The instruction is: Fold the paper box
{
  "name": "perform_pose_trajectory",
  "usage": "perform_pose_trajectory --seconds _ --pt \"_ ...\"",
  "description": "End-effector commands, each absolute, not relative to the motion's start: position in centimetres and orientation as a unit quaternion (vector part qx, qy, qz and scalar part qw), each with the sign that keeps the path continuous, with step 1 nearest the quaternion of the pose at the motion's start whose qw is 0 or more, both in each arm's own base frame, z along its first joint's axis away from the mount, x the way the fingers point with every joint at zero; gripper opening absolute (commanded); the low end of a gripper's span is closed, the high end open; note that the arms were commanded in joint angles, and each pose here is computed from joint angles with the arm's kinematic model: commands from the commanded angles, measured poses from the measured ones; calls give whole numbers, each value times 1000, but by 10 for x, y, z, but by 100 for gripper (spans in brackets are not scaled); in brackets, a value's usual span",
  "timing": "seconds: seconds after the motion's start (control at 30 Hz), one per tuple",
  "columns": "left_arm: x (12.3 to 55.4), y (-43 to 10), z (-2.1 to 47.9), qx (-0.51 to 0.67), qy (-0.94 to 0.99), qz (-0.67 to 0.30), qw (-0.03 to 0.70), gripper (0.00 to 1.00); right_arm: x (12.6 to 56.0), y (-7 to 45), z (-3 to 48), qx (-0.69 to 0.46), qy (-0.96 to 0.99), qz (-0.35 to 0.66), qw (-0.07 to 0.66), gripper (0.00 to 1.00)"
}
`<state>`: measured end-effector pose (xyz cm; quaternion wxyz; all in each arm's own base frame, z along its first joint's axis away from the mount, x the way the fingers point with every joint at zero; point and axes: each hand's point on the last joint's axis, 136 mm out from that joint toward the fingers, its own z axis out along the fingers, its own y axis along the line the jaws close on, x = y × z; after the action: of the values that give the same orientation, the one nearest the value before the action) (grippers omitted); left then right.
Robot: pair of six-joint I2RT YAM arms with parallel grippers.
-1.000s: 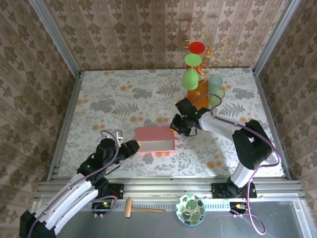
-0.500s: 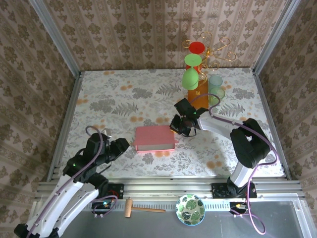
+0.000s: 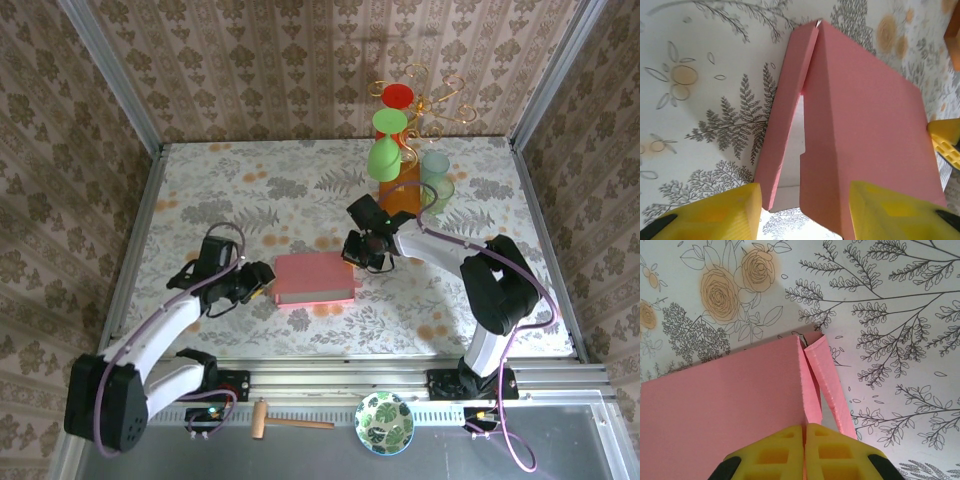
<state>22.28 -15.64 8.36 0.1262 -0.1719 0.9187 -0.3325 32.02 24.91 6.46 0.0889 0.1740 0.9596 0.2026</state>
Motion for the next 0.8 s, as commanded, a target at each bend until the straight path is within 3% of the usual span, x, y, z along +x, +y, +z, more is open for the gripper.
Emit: perform_pose_trajectory --seconds 0.0,0.27,0.53,0.77 --pt "230 -169 95 -108 916 -360 138 50 311 235 49 164 972 150 71 7" --pt "234 -171 81 -104 915 -362 146 51 311 236 45 163 973 149 68 7" --pt "219 -169 44 -104 928 -344 98 43 314 236 57 152 973 152 84 8" --pt "217 -168 24 -100 937 -325 80 37 315 233 88 134 972 160 112 17"
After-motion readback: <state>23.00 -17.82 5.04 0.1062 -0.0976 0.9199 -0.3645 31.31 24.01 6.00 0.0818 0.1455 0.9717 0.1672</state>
